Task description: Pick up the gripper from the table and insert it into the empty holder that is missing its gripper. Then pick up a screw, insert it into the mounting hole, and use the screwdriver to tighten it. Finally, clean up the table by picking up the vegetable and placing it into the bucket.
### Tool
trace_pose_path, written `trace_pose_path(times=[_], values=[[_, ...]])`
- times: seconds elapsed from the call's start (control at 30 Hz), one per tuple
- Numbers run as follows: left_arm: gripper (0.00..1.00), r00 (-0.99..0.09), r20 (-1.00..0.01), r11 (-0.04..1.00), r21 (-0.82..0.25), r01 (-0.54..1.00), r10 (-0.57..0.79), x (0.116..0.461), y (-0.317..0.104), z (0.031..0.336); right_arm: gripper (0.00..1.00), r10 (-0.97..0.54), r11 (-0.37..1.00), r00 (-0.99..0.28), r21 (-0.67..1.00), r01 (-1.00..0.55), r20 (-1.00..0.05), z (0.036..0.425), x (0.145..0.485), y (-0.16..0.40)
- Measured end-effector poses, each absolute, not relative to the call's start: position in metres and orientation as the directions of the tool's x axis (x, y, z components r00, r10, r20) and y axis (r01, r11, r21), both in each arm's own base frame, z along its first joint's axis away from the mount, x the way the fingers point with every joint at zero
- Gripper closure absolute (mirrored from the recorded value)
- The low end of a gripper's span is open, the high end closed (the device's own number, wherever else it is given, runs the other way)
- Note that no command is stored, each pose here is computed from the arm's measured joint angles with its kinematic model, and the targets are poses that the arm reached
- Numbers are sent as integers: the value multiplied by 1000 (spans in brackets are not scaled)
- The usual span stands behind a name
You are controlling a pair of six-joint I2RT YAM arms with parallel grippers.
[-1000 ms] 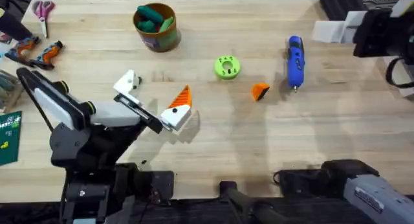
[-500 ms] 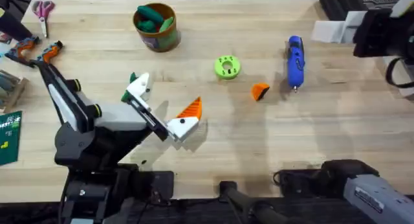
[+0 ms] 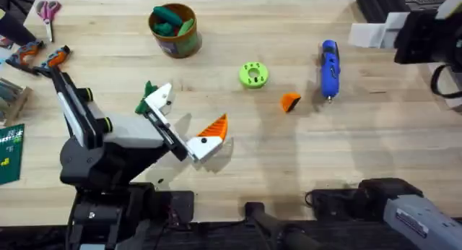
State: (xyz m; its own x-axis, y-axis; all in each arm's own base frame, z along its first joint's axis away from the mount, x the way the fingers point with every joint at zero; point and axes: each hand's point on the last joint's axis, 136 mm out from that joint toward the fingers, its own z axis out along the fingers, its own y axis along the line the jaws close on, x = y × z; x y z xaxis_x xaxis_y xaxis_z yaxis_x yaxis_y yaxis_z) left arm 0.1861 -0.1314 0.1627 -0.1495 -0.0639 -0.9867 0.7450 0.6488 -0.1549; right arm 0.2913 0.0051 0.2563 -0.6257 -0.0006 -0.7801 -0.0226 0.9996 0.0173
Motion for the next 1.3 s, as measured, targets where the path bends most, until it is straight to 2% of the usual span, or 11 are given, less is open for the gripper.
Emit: trace_pose_path(times=[0.83, 1.3], values=[[14, -161, -985, 632, -167, 757, -68, 183, -132, 162, 10, -1, 1000, -625, 17, -23, -780, 256, 291, 5], [14, -146, -988, 633, -148, 760, -56, 183, -132, 162, 10, 57, 996, -616, 83, -13, -786, 259, 293, 11]])
